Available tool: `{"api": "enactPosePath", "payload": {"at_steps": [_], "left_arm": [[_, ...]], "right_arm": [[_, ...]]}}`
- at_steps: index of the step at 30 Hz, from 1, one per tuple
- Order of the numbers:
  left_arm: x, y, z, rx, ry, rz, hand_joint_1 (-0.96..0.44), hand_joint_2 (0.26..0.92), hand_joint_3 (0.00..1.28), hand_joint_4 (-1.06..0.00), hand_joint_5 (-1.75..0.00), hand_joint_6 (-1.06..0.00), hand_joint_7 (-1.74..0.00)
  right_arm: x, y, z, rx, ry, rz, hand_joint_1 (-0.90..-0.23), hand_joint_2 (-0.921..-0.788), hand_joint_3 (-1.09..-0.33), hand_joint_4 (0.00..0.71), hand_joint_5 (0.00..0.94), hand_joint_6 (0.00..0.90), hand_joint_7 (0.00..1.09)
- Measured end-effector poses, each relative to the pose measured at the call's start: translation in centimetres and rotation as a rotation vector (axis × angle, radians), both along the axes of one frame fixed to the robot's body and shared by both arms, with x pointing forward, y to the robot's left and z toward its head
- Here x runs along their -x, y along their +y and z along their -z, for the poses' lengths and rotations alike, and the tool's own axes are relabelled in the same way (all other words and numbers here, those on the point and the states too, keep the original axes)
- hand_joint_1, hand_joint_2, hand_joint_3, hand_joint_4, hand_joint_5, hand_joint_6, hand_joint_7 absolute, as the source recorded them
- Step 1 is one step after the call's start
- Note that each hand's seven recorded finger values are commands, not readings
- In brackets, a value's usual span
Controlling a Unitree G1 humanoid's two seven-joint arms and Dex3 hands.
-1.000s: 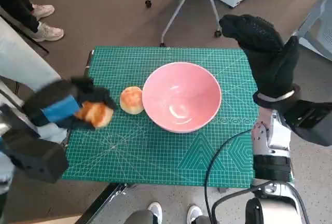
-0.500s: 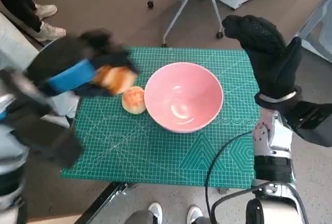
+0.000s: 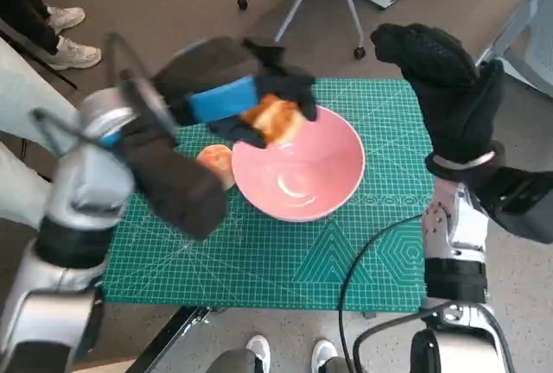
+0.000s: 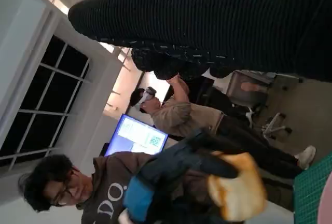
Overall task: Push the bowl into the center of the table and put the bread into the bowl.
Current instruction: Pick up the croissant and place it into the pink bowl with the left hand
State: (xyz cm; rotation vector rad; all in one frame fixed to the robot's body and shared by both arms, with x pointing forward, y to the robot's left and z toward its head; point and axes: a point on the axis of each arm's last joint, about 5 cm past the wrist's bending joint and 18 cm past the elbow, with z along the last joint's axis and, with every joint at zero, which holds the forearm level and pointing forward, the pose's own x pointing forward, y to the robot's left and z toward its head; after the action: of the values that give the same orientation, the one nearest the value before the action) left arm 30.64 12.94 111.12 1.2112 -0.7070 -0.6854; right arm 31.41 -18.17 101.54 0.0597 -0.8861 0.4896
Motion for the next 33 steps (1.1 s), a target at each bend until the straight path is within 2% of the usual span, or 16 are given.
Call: {"api": "enactPosePath", "payload": {"at_steps": [4, 8, 10, 14, 15, 17, 18, 19, 20, 22, 23, 26, 33], "left_arm": [[-0.7, -0.8, 0.8, -0.024, -0.003, 0.019, 0.00, 0.908, 0.08, -0.66, -1.27, -0.72, -0.97], [-1.3, -1.3, 1.7, -0.044, 0.004, 0.027, 0.00, 0.910, 0.07, -0.67, -1.20, -0.69, -1.10], [-1.5, -1.5, 2.1, -0.051, 0.013, 0.028, 0.00, 0.915, 0.06, -0.67, -1.27, -0.72, -0.98], [-1.9, -1.7, 2.7, -0.067, 0.030, 0.023, 0.00, 0.919, 0.04, -0.73, -1.24, -0.69, -0.96], [-2.0, -1.7, 2.9, -0.073, 0.036, 0.020, 0.00, 0.919, 0.04, -0.73, -1.23, -0.68, -0.99], [-2.2, -1.7, 3.2, -0.074, 0.050, 0.014, 0.00, 0.920, 0.13, -0.64, -1.24, -0.55, -1.21], [-2.3, -1.7, 3.3, -0.073, 0.058, 0.012, 0.00, 0.912, 0.13, -0.60, -1.09, -0.51, -1.09], [-2.3, -1.7, 3.4, -0.072, 0.064, 0.010, 0.01, 0.909, 0.12, -0.60, -0.77, -0.51, -0.80], [-2.4, -1.8, 3.5, -0.071, 0.071, 0.007, 0.01, 0.896, 0.09, -0.55, -0.50, -0.48, -0.54], [-2.4, -1.8, 3.6, -0.070, 0.082, 0.003, -0.01, 0.865, 0.04, -0.43, -0.21, -0.40, -0.23], [-2.5, -1.8, 3.6, -0.071, 0.086, 0.002, -0.02, 0.859, 0.03, -0.41, -0.17, -0.38, -0.18], [-2.5, -1.8, 3.7, -0.082, 0.106, -0.007, -0.09, 0.824, 0.01, -0.26, -0.05, -0.29, -0.06], [-2.2, -1.5, 3.7, -0.123, 0.180, -0.024, -0.23, 0.804, 0.00, -0.08, 0.00, -0.18, 0.00]], "right_arm": [[0.04, -0.2, 0.0, 0.000, -0.003, 0.007, -0.661, -0.921, -0.657, 0.166, 0.004, -0.001, 0.55], [0.12, -0.3, 0.1, -0.001, -0.002, 0.012, -0.663, -0.921, -0.653, 0.168, 0.004, 0.001, 0.54], [0.16, -0.3, 0.2, -0.002, -0.001, 0.014, -0.663, -0.921, -0.652, 0.169, 0.005, 0.002, 0.54], [0.22, -0.5, 0.3, -0.004, 0.001, 0.018, -0.664, -0.921, -0.647, 0.171, 0.005, 0.008, 0.54], [0.24, -0.5, 0.3, -0.005, 0.001, 0.020, -0.664, -0.921, -0.647, 0.171, 0.005, 0.010, 0.54], [0.28, -0.5, 0.4, -0.005, 0.001, 0.022, -0.664, -0.921, -0.648, 0.170, 0.004, 0.013, 0.54], [0.30, -0.5, 0.4, -0.006, 0.001, 0.023, -0.664, -0.921, -0.649, 0.170, 0.004, 0.013, 0.53], [0.32, -0.6, 0.4, -0.006, 0.000, 0.025, -0.664, -0.921, -0.649, 0.170, 0.004, 0.014, 0.53], [0.34, -0.6, 0.4, -0.006, -0.001, 0.026, -0.664, -0.921, -0.650, 0.170, 0.003, 0.015, 0.53], [0.35, -0.6, 0.4, -0.006, -0.003, 0.027, -0.664, -0.921, -0.650, 0.170, 0.003, 0.016, 0.53], [0.36, -0.6, 0.4, -0.006, -0.004, 0.027, -0.664, -0.921, -0.650, 0.170, 0.003, 0.016, 0.53], [0.37, -0.6, 0.4, -0.008, -0.007, 0.032, -0.663, -0.921, -0.651, 0.171, 0.004, 0.017, 0.53], [0.39, -0.5, 0.3, -0.005, -0.012, 0.035, -0.661, -0.921, -0.649, 0.173, 0.004, 0.020, 0.53]]}}
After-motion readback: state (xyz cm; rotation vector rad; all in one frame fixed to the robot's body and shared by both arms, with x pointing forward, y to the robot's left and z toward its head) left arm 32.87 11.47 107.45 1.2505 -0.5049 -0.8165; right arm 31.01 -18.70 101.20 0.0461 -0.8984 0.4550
